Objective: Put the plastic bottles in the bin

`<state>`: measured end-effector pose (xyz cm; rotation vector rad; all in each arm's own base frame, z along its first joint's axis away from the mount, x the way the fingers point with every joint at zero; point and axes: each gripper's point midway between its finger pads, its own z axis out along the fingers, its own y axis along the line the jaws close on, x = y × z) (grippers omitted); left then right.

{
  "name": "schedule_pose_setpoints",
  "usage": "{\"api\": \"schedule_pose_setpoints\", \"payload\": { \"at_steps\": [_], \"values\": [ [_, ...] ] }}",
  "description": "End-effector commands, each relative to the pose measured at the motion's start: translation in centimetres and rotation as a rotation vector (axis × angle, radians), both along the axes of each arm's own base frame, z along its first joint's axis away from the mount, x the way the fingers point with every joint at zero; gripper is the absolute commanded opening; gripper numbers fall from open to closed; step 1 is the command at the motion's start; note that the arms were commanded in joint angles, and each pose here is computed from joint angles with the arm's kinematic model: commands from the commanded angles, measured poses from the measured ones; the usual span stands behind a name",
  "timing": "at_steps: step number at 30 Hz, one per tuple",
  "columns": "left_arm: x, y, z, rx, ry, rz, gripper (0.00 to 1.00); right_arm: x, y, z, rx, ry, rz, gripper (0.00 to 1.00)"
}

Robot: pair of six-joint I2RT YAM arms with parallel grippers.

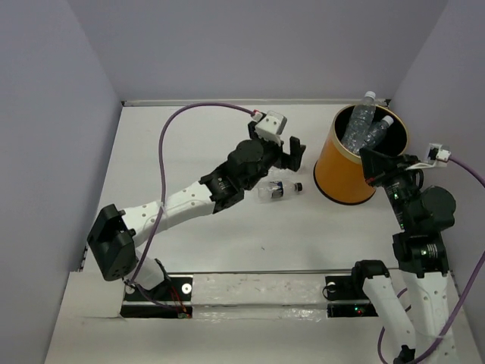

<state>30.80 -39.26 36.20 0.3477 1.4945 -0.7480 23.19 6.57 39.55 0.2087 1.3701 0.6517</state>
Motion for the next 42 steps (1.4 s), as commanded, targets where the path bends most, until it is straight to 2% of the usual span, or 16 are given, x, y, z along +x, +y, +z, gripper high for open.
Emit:
{"api": "schedule_pose_setpoints", "payload": {
  "at_steps": [1,3,6,8,9,12,17,23,26,30,34,35,36,42],
  "values": [
    [0.1,3.7,-10.6,0.232,0.189,0.132,0.99,3.1,-0.9,-1.3,-0.079,0.089,-0.055,0.19],
    [0.1,4.0,-11.8,0.268,0.2,0.143,0.99,4.4,-1.6,-1.4,-0.135,0.136,-0.091,0.34],
    [0.4,3.5,-14.4,0.345,0.228,0.131,0.99,7.7,-3.0,-3.0,-0.217,0.245,-0.161,0.43],
    [0.7,2.8,-16.1,0.386,0.253,0.112,0.99,9.8,-4.5,-4.4,-0.248,0.312,-0.242,0.43],
    [0.7,2.4,-16.7,0.396,0.253,0.096,0.99,10.3,-4.8,-4.0,-0.267,0.317,-0.257,0.36],
    [0.7,1.6,-18.3,0.428,0.242,0.059,0.99,12.5,-5.3,-5.3,-0.311,0.397,-0.27,0.31],
    [1.4,2.2,-19.6,0.486,0.205,0.078,0.99,15.2,-6.4,-5.2,-0.352,0.449,-0.324,0.34],
    [0.5,2.2,-22.2,0.5,0.246,0.042,0.99,15.9,-8.3,-12.1,-0.435,0.651,-0.394,0.34],
    [0.4,3.0,-23.5,0.528,0.288,0.071,0.99,14.9,-10.3,-13.4,-0.474,0.703,-0.502,0.34],
    [-0.7,3.5,-24.4,0.526,0.322,0.042,0.99,13.7,-10.8,-11.8,-0.457,0.662,-0.537,0.36],
    [-0.6,3.6,-24.2,0.529,0.315,0.049,0.99,12.0,-10.1,-7.6,-0.411,0.546,-0.512,0.49],
    [-0.7,3.4,-24.2,0.532,0.315,0.037,0.99,11.1,-9.9,-6.0,-0.397,0.499,-0.506,0.56],
    [-0.7,3.4,-24.4,0.541,0.312,0.035,0.99,10.7,-9.6,-5.2,-0.39,0.475,-0.494,0.59],
    [-1.3,2.5,-25.6,0.595,0.297,-0.054,0.99,8.6,-6.4,-2.1,-0.331,0.344,-0.326,0.6]
  ]
}}
